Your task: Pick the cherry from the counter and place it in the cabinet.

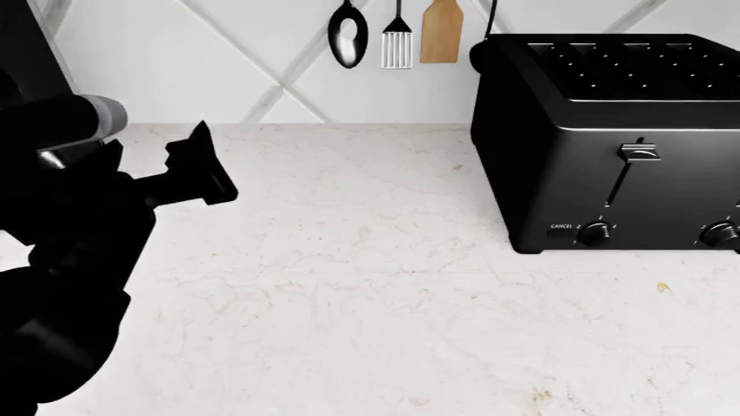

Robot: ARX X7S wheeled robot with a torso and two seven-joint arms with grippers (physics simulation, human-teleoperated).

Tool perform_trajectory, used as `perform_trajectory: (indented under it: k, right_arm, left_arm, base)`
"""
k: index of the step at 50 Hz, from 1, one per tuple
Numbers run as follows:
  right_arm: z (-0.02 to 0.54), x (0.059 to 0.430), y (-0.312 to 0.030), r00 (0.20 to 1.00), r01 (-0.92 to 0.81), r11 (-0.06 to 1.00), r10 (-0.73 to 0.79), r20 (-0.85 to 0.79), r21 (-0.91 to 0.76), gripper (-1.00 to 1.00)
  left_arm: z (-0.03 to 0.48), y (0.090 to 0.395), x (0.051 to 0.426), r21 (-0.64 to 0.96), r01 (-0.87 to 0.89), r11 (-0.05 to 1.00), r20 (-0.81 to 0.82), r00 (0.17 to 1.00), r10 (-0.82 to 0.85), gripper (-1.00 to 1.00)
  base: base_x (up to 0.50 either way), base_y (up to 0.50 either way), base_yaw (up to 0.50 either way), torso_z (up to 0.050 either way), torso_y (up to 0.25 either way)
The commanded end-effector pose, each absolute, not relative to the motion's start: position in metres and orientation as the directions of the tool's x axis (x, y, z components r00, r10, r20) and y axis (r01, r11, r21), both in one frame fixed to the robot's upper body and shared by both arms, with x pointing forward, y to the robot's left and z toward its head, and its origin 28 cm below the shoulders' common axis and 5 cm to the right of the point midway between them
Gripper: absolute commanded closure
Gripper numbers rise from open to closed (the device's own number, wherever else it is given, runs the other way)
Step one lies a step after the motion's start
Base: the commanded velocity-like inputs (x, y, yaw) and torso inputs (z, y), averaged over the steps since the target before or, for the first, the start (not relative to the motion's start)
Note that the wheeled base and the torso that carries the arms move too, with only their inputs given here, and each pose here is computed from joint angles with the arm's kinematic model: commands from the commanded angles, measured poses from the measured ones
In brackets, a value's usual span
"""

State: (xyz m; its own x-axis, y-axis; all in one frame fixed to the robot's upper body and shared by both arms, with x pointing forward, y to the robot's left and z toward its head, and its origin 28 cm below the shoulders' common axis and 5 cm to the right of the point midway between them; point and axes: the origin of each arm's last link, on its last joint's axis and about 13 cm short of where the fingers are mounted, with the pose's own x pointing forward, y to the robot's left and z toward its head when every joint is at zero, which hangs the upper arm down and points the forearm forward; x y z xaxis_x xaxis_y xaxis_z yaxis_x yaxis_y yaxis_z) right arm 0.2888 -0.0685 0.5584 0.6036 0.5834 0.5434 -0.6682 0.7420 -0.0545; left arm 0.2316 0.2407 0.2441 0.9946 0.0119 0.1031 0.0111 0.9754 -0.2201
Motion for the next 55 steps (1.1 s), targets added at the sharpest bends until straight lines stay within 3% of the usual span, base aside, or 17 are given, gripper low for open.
perform_trajectory:
  k: [1,16,26,41,48,55]
  right_arm:
    - [0.522,0.287,-0.062,0.593,-0.734,0.669,0.714,0.371,-0.116,-1.0]
    - [0.46,0.29,-0.055,0.615,-0.776,0.604,0.788,-0.005,-0.182,-1.0]
    - [0.424,0.31,-0.053,0.645,-0.759,0.646,0.728,-0.232,-0.083,-1.0]
    - [0.362,0.324,-0.058,0.586,-0.692,0.718,0.622,-0.52,0.08,-1.0]
    - [0.345,0.32,-0.063,0.587,-0.647,0.753,0.592,-0.553,0.12,-1.0]
    - [0.337,0.32,-0.068,0.663,-0.624,0.773,0.602,-0.445,0.117,-1.0]
  left_arm:
    - [0.243,0.24,0.232,-0.218,0.014,0.976,0.102,0.995,0.009,-1.0]
    - [0.243,0.24,0.232,-0.216,0.013,0.976,0.1,0.995,0.009,-1.0]
    - [0.243,0.241,0.232,-0.212,0.008,0.977,0.102,0.995,0.014,-1.0]
    - [0.243,0.24,0.232,-0.208,0.009,0.978,0.102,0.995,0.012,-1.0]
    - [0.243,0.24,0.232,-0.205,0.012,0.979,0.102,0.995,0.009,-1.0]
    - [0.245,0.24,0.232,-0.193,0.02,0.981,0.111,0.994,0.002,-1.0]
  base:
    - [0.0,0.0,0.0,0.0,0.0]
    - [0.0,0.0,0.0,0.0,0.0]
    - [0.0,0.0,0.0,0.0,0.0]
    - [0.0,0.0,0.0,0.0,0.0]
    - [0.0,0.0,0.0,0.0,0.0]
    - [0.0,0.0,0.0,0.0,0.0]
